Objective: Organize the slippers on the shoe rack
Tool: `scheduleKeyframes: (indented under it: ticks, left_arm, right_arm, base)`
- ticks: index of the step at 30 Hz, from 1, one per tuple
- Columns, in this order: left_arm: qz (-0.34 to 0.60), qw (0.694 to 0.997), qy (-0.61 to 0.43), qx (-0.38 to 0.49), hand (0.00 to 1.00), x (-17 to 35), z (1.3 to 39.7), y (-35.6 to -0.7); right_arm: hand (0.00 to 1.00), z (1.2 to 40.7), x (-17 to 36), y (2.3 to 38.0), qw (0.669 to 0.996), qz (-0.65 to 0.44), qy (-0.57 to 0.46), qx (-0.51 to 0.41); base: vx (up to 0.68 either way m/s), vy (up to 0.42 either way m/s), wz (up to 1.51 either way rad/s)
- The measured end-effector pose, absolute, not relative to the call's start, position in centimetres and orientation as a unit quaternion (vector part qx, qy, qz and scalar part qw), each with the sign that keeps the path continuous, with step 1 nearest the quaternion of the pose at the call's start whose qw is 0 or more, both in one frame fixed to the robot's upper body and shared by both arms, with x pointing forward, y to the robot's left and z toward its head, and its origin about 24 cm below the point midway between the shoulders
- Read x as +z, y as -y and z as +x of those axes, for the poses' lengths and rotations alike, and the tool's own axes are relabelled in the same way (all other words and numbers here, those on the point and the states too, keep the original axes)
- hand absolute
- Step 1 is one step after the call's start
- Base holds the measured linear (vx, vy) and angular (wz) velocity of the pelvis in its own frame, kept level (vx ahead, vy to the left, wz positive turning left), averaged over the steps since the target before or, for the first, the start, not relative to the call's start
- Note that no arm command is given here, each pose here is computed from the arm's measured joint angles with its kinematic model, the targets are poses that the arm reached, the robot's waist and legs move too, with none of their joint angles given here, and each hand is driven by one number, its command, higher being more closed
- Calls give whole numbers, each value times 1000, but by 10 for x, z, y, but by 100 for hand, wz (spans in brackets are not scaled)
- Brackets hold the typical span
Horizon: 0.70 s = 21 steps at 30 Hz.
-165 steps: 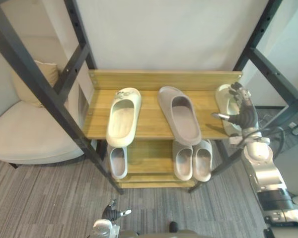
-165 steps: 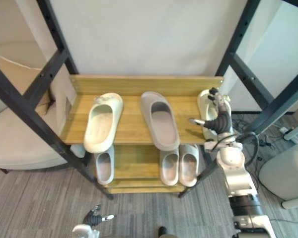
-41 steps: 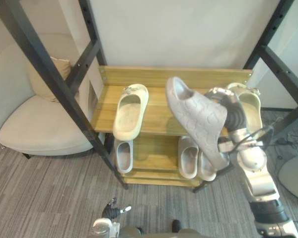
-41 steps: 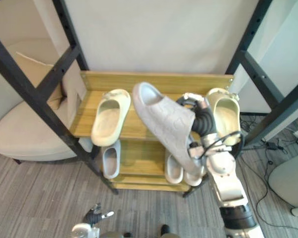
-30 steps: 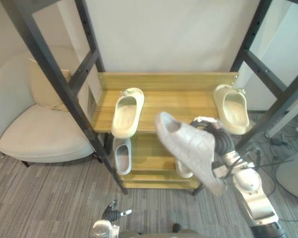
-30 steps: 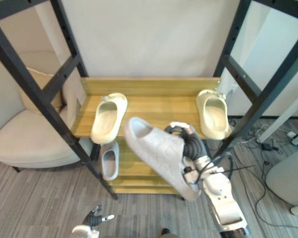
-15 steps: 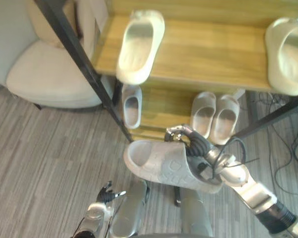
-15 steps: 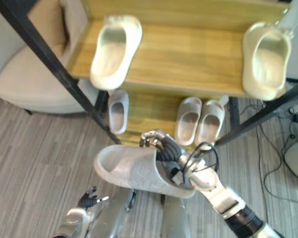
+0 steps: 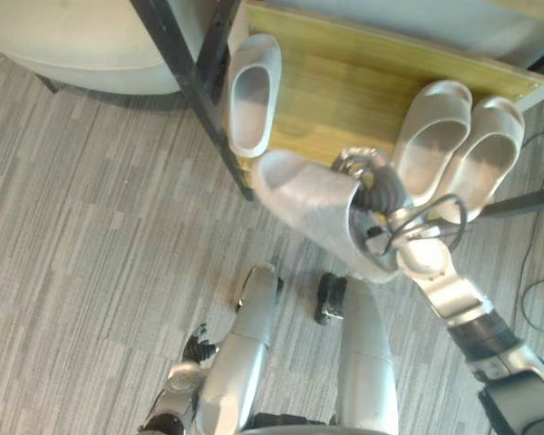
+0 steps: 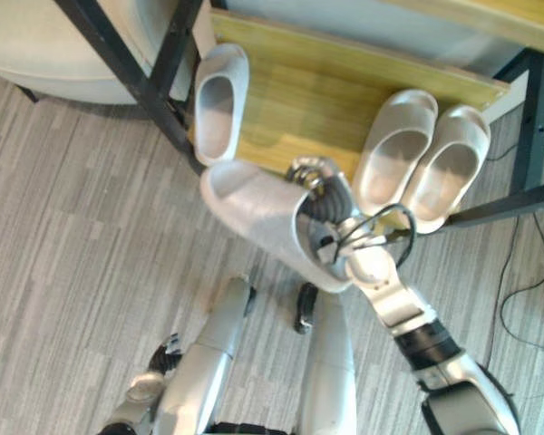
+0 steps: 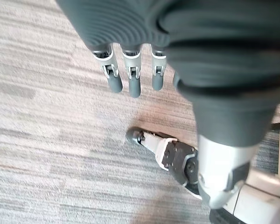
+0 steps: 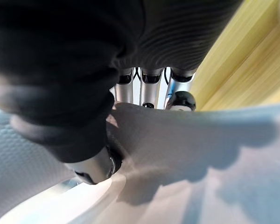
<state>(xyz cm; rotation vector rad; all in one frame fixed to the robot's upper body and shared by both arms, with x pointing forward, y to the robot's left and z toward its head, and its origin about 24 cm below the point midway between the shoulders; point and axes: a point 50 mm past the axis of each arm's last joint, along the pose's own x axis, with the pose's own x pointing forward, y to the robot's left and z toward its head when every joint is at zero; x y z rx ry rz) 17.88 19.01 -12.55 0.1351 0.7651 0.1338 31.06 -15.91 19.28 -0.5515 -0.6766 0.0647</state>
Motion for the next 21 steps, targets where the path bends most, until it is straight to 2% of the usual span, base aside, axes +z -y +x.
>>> scheduleKeyframes:
  ticks: [8,13,21]
  left_arm:
    - [38,922,-370,106,0,-124,181,-192]
    - [28,922,-366,123,0,-122,182,-192]
    - [-2,920,-363,147,0,-122,184,-192]
  right_arm:
    - [100,342,215,170,928,-161,313,-119]
    - [100,359,229,174,931,-104,299,-182]
    - [100,381,249,167,939,-67,269,-206]
  base:
    - [-22,-46,4]
    - [10,-36,4]
    - [10,-14,4]
